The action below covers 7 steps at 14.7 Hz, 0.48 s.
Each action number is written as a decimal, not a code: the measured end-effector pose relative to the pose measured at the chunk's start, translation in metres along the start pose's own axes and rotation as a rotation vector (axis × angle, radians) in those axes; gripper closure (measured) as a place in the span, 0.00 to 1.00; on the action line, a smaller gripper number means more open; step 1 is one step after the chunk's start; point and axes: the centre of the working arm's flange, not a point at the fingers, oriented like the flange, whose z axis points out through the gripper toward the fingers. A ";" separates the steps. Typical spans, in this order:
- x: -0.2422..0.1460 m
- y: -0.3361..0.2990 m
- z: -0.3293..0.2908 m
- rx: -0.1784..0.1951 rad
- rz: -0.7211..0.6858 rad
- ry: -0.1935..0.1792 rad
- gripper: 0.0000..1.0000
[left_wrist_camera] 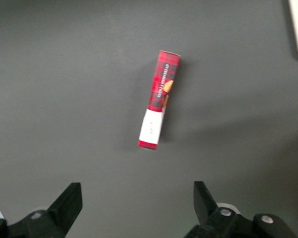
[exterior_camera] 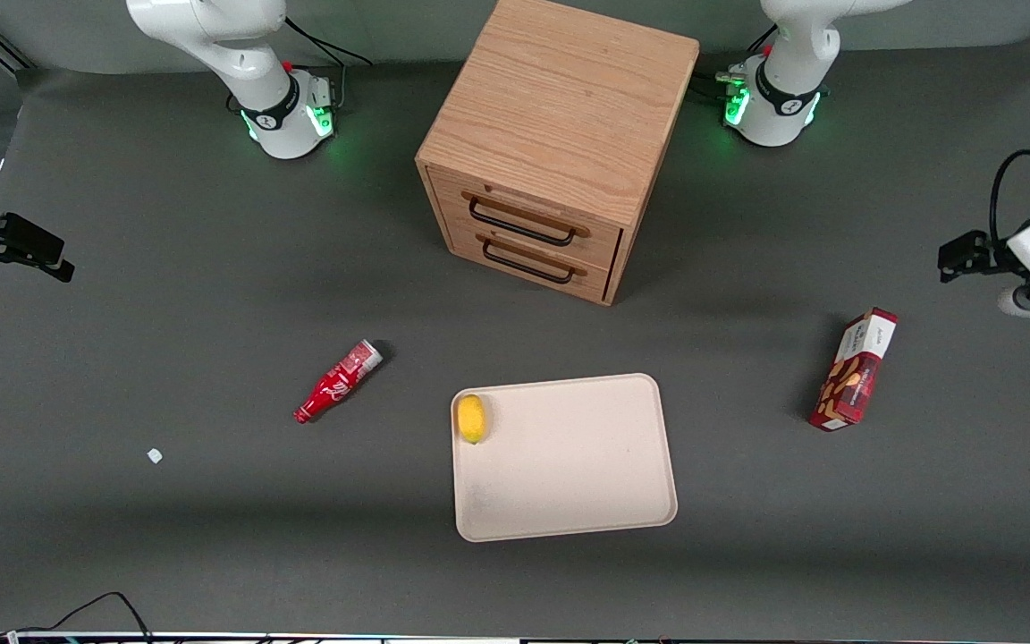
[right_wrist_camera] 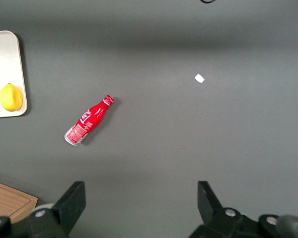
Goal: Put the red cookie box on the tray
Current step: 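Move the left gripper down over the red shortbread box, then close the left gripper on the red shortbread box and lift it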
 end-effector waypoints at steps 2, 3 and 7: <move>0.012 -0.013 0.026 -0.005 0.036 -0.005 0.00; 0.019 -0.016 0.039 -0.007 0.048 -0.005 0.00; 0.046 -0.019 0.096 -0.013 0.088 0.000 0.00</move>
